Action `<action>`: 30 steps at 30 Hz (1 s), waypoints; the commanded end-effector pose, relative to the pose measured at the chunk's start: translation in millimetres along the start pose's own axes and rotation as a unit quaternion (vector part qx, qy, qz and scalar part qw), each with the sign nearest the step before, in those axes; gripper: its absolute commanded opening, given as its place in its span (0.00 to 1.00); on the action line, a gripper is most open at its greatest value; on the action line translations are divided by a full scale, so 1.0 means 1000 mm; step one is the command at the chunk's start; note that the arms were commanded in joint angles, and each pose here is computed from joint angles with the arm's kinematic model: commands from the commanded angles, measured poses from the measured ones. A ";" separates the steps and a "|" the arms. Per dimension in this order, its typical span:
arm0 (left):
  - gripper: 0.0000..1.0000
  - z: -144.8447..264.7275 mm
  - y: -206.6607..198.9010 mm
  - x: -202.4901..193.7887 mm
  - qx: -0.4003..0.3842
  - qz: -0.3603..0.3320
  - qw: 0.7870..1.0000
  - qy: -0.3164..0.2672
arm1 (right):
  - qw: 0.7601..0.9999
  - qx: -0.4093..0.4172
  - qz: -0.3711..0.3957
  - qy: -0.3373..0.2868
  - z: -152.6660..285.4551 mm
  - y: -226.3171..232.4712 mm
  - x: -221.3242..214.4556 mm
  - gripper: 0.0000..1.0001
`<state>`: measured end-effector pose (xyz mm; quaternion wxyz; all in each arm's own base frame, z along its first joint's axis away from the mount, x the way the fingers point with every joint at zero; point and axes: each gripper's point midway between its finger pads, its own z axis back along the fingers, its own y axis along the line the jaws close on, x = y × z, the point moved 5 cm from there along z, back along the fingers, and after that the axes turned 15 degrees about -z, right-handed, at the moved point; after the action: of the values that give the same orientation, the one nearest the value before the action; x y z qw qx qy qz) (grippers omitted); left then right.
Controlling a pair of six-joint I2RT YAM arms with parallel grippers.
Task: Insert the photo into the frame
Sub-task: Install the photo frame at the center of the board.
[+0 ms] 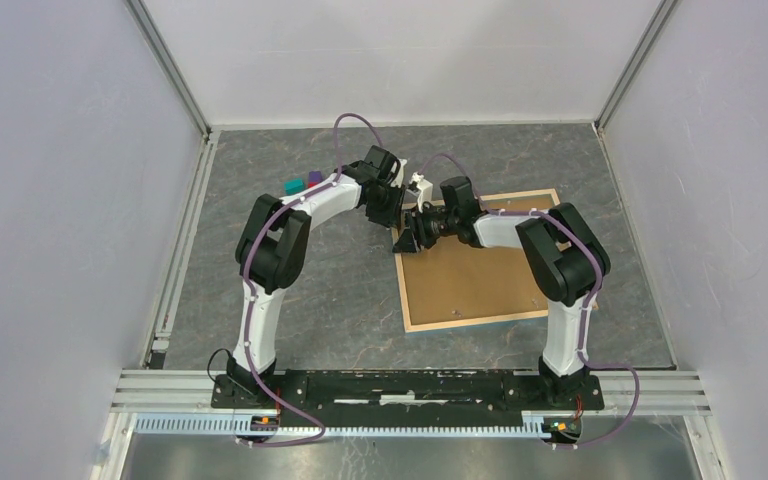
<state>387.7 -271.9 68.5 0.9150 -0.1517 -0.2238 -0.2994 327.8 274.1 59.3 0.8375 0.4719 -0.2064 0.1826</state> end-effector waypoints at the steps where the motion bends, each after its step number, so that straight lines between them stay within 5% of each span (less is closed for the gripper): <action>1: 0.02 -0.015 -0.012 0.007 -0.029 -0.014 0.999 -0.015 | 0.998 -0.008 -0.016 0.066 0.005 0.014 -0.029 0.52; 6: 0.02 -0.014 -0.009 0.006 -0.017 -0.013 1.000 -0.008 | 0.993 -0.093 0.060 -0.027 0.035 0.027 0.015 0.68; 11: 0.02 -0.011 -0.010 0.008 -0.015 -0.006 1.000 -0.006 | 0.988 -0.084 0.127 -0.042 0.037 0.022 0.010 0.87; 30: 0.02 -0.011 -0.014 0.007 -0.027 0.010 1.000 0.005 | 0.987 -0.098 0.129 0.017 0.000 0.015 0.002 0.69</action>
<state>390.3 -276.4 69.2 0.9189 -0.1530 -0.2166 -0.2921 317.5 276.0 68.3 0.8549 0.3589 -0.2670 0.2629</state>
